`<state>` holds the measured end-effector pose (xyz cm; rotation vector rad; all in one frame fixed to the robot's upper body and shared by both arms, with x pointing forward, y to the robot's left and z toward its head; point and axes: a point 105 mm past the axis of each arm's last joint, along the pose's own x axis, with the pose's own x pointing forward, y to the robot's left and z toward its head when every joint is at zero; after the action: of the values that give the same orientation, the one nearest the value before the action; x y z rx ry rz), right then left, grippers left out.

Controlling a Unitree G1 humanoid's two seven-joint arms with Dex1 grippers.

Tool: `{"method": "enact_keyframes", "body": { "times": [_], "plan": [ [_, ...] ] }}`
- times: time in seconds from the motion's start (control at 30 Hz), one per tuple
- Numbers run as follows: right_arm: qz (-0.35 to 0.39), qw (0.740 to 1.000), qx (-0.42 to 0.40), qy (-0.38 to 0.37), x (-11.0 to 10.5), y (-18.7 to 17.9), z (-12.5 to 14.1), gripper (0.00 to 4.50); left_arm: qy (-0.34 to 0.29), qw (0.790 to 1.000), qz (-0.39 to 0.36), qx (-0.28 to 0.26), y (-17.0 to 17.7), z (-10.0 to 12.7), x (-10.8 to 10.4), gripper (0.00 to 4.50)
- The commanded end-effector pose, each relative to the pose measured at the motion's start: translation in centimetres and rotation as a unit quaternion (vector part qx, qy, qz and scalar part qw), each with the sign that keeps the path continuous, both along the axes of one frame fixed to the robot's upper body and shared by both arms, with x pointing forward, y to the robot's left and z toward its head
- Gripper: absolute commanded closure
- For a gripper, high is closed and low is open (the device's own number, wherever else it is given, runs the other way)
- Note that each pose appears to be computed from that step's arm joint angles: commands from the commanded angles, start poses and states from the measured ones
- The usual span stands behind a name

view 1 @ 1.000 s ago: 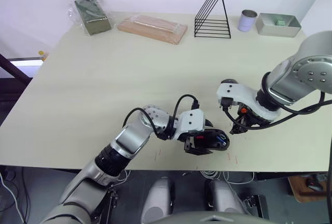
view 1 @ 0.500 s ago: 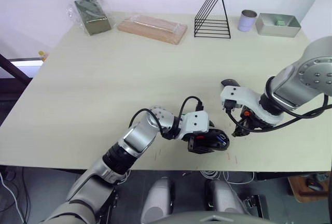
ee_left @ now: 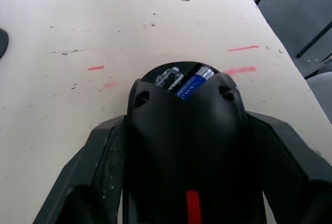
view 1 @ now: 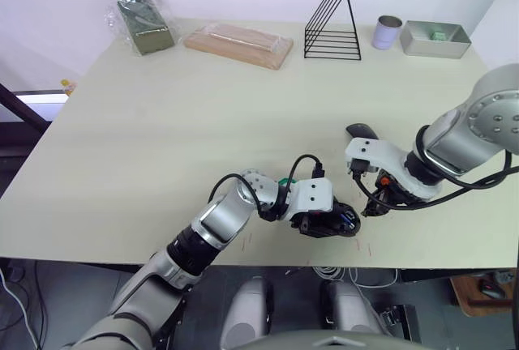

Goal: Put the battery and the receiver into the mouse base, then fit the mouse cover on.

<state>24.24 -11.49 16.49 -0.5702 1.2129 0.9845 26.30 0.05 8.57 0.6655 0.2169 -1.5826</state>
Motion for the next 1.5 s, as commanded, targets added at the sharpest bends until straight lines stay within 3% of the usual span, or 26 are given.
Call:
{"method": "enact_keyframes", "body": {
  "times": [0.03,0.57,1.5],
  "plan": [
    [0.0,1.0,0.017,-0.009,0.1,0.4,0.7,4.5,-0.01,1.0,-0.014,-0.01,-0.5,0.7,-0.6,1.6],
    [-0.045,0.998,0.025,-0.018,1.6,1.0,-1.6,4.5,-0.007,1.0,-0.004,-0.012,-0.6,0.6,-0.6,1.6],
    [-0.072,0.997,0.027,-0.016,1.7,1.0,-3.3,4.5,-0.007,1.0,0.0,-0.014,-0.6,0.5,-0.9,1.6]
  ]
}}
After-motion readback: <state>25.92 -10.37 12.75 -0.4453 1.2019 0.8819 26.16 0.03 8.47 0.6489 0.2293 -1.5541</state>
